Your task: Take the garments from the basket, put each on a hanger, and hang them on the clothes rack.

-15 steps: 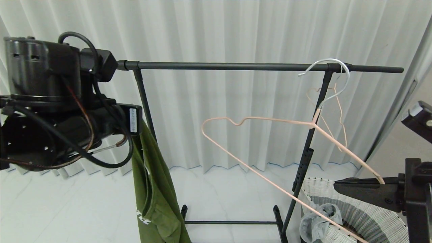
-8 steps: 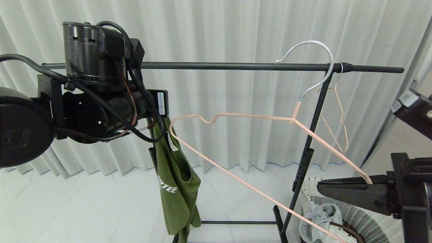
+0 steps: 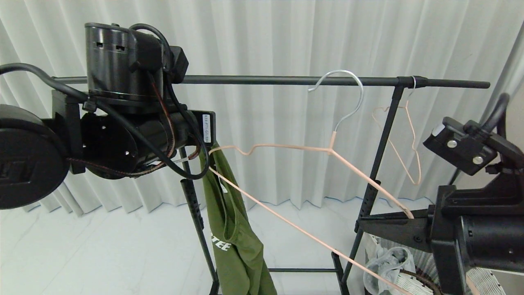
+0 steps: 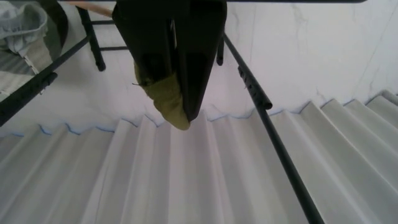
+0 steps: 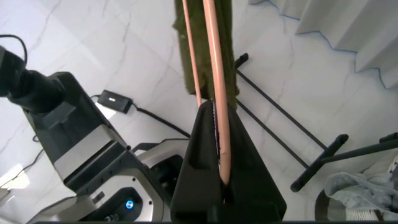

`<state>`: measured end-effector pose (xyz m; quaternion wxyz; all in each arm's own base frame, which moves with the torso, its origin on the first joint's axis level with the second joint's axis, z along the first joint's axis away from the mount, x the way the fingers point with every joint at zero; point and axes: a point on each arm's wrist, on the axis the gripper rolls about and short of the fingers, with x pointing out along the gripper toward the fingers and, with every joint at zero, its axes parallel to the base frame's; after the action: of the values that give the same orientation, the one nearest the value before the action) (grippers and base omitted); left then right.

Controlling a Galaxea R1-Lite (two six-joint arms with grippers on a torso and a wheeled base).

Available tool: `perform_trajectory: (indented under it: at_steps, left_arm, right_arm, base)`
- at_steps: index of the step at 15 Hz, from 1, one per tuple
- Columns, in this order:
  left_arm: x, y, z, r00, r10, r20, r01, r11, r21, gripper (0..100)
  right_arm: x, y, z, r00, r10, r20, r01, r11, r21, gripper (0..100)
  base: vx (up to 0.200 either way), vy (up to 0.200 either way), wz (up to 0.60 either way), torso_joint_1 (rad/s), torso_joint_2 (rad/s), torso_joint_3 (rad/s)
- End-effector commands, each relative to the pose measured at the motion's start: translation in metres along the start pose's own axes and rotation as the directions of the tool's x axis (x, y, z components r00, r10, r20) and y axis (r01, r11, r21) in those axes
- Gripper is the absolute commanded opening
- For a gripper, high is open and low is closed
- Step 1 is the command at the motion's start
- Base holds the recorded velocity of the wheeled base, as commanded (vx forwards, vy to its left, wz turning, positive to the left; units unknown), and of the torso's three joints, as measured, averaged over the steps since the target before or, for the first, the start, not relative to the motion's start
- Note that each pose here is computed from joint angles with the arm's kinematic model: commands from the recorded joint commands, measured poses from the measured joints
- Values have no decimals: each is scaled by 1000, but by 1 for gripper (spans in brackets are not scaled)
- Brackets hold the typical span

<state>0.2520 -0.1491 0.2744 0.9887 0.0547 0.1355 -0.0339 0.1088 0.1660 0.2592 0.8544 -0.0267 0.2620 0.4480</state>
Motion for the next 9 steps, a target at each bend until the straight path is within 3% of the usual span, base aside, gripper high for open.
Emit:
perform_trajectory:
  at_steps: [1,9]
  left_arm:
    - [-5,1,0,1000,-4,-8,4,1000,5,0]
    - [-13,-3,-3,999,-25,-47,27,999,35,0]
  right_arm:
    - [5,-1,1,1000,-6,-3,6,1000,3,0]
    - [22,-1,15,998,-40,40,40,999,5,0]
  base:
    - [0,0,0,0,0,0]
    - [0,0,0,0,0,0]
